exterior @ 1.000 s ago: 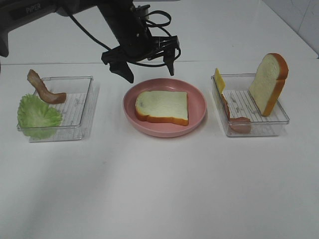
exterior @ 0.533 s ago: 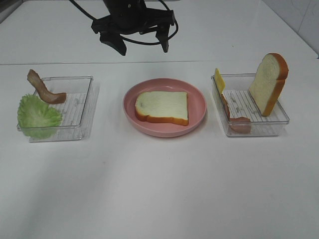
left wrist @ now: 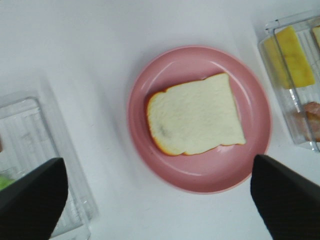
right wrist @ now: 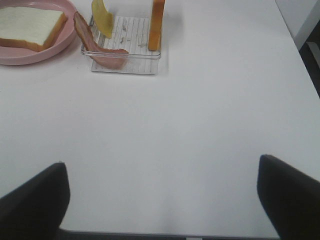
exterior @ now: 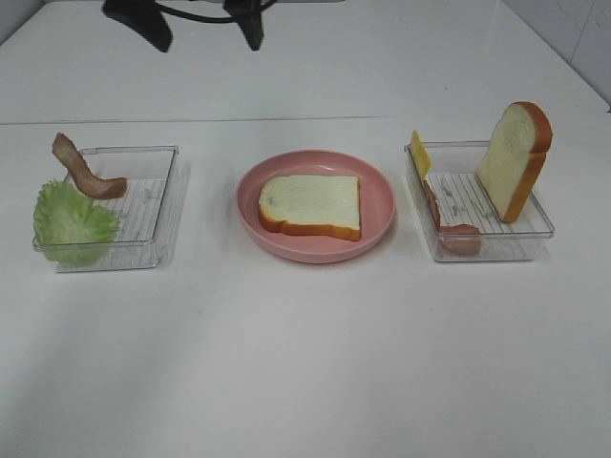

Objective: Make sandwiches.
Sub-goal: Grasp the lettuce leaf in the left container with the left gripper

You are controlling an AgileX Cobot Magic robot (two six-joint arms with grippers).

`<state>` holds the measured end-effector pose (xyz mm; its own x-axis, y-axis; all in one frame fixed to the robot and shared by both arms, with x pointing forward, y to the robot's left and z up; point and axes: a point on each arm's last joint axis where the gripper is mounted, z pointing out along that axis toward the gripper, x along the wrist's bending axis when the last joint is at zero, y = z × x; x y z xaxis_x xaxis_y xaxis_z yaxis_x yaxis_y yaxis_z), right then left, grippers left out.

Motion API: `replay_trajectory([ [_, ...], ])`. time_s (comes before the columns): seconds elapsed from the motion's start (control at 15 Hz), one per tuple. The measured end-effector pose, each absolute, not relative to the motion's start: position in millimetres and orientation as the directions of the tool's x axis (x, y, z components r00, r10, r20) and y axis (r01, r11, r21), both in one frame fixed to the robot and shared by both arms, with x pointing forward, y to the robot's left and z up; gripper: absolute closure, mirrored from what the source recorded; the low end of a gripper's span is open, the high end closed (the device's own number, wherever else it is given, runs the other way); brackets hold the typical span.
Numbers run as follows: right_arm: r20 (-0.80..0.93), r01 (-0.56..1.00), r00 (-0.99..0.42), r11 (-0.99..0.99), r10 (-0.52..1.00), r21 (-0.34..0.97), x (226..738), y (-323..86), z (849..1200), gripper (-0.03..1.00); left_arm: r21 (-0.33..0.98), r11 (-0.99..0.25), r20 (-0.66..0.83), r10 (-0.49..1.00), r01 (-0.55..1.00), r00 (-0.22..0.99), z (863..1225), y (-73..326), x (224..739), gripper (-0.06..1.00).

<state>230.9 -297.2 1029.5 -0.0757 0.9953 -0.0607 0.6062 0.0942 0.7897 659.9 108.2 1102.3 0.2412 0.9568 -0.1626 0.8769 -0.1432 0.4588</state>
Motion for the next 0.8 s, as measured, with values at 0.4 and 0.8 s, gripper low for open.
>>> replay_trajectory([
  [0.4,-0.061,0.606,-0.076,0.094,0.995,0.79,231,-297,1029,-0.02,0.406,-0.024,-0.119,0.99,0.914,0.079,1125,220,613,0.04],
  [0.8,-0.061,0.606,-0.076,0.094,0.995,0.79,231,-297,1029,-0.02,0.377,0.085,-0.091,0.994,0.922,-0.054,1128,289,573,0.04],
])
